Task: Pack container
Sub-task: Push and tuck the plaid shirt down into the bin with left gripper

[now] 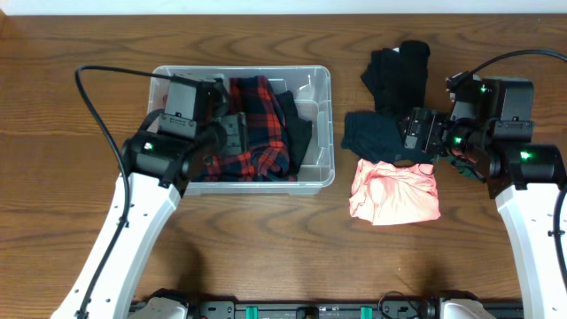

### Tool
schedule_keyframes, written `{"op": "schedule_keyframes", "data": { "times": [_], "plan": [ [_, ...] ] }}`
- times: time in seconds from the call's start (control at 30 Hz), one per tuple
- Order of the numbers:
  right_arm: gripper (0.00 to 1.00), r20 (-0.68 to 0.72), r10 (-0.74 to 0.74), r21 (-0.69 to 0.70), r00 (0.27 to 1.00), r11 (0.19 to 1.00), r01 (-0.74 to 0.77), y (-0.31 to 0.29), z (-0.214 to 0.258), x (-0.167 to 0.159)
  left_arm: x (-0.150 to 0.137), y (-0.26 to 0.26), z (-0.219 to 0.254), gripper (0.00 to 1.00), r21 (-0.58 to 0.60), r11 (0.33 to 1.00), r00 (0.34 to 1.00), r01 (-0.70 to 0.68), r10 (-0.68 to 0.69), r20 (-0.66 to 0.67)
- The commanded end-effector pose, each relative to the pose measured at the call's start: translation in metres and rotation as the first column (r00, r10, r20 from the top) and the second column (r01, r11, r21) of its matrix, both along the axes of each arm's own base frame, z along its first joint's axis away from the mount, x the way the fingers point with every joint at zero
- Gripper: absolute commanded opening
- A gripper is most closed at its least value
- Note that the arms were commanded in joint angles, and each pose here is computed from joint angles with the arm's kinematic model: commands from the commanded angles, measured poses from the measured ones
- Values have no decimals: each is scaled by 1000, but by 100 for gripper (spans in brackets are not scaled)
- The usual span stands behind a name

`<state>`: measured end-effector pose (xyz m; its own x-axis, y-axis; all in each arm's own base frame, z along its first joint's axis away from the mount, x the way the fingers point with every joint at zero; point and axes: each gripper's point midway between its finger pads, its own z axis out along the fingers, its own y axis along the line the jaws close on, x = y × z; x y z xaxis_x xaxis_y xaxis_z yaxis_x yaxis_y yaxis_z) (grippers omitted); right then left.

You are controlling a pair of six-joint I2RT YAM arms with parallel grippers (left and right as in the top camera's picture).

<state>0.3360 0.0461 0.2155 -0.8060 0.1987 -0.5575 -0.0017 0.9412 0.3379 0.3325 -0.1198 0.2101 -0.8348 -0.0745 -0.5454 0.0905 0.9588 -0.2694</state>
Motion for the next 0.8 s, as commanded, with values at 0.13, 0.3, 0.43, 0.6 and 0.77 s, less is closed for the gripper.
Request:
{"op": "schedule_keyframes", "data": {
  "times": [0.13,0.3,0.43,0.6,0.77],
  "plan": [
    [99,13,-18,5,1000,1000,18,-3,6,3,-25,-51,-49,61,10,977,967,215,-211,-141],
    [99,13,-18,5,1000,1000,18,-3,6,3,-41,-72,-103,61,45,956,917,289,-263,-301],
    [99,13,-18,5,1000,1000,18,-3,6,3,-40,-77,-141,61,63,950,885,306,-259,-386],
    [99,13,-18,5,1000,1000,18,-3,6,3,-38,-79,-165,62,73,949,868,307,-249,-429],
    [99,13,-18,5,1000,1000,18,-3,6,3,-32,-82,-142,61,63,953,882,298,-249,-399]
  ]
}}
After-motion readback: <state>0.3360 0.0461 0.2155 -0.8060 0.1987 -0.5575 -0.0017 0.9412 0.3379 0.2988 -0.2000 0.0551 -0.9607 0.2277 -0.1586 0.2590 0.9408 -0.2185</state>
